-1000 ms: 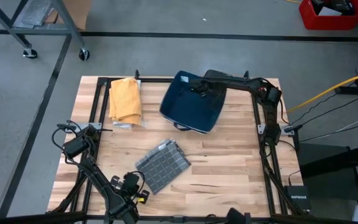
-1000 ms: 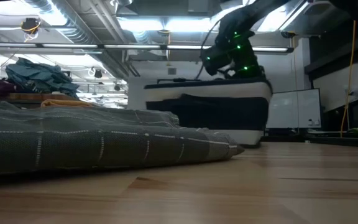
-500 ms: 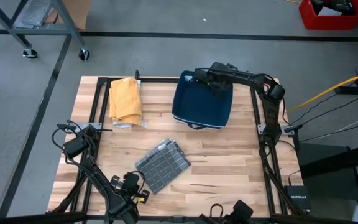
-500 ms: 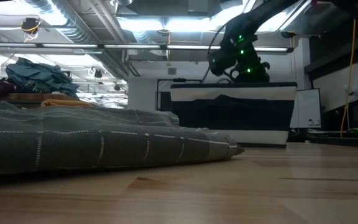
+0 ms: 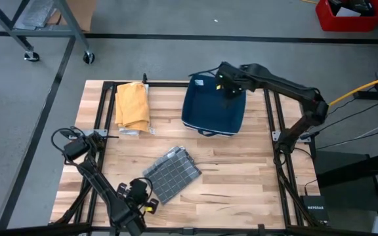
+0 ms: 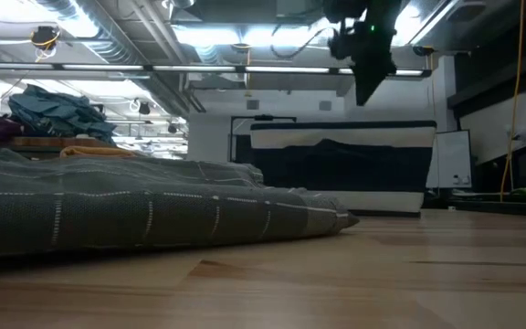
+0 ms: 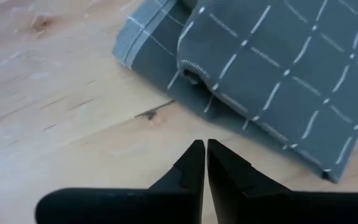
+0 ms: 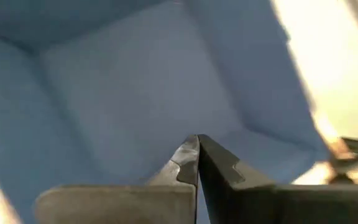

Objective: Fold towel
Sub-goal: Stack the gray patterned towel on top of the yellow towel

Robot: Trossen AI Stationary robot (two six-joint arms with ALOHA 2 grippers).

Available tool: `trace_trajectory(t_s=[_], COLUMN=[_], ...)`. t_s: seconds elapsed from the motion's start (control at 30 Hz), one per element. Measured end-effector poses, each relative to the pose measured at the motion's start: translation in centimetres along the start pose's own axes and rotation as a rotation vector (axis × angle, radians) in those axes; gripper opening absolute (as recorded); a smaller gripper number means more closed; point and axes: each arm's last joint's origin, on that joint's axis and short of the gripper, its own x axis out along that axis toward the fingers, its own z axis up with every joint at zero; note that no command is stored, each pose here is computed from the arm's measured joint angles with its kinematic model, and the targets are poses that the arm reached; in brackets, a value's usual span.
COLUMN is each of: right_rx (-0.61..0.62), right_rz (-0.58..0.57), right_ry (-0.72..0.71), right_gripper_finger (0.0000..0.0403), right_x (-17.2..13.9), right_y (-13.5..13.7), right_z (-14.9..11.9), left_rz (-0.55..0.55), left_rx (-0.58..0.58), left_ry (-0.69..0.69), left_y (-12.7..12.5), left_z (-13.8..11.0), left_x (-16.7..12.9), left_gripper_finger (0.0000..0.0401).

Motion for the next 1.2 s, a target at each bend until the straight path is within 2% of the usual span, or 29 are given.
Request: trace_trajectory(t_s=[0.1,0.23,0.37,0.47,0.67,0.77,0.9,1.07,1.2], right_rx=[0.023,-0.027,-0.092,-0.151,-0.273,-0.315,-0.373,-0.439,-0.422], right_rz=[0.118,0.32,0.517,0.586,0.652,0.723,0.721,0.596,0.512], right_ry=[-0.001,0.06,0.112,0.138,0.225,0.294,0.357,0.377,0.39], right_gripper_finger=[0.0015,0.0015,0.0015,0.0015,0.0016,0.0033,0.0082,0.0152,0.0184], right_x=[-0.8,-1.1,-1.4,-1.7,-1.5,-1.0,0.0,2.3,4.4], right_y=[0.9,2.8,5.4,7.3,11.5,13.4,15.9,18.4,19.8], right_z=[-0.4,-0.9,-1.4,-1.9,-3.2,-3.8,-4.6,-5.2,-5.2], left_rz=[-0.006,-0.045,-0.083,-0.094,-0.112,-0.125,-0.11,-0.107,-0.187], left_rx=[-0.013,-0.016,-0.018,-0.051,-0.129,-0.156,-0.178,-0.259,-0.331], left_ry=[0.006,0.03,0.052,0.074,0.136,0.151,0.161,0.166,0.22], left_y=[-0.2,-0.8,-1.3,-1.4,-1.8,-2.0,-2.1,-2.3,-2.9], left_z=[0.2,0.2,0.1,-0.1,-0.4,-0.5,-0.2,0.0,-0.4], left_x=[0.1,0.2,0.2,0.2,0.1,0.1,0.3,0.8,1.8], left_gripper_finger=[0.0018,0.0038,0.0076,0.011,0.0167,0.0186,0.0202,0.0211,0.0212])
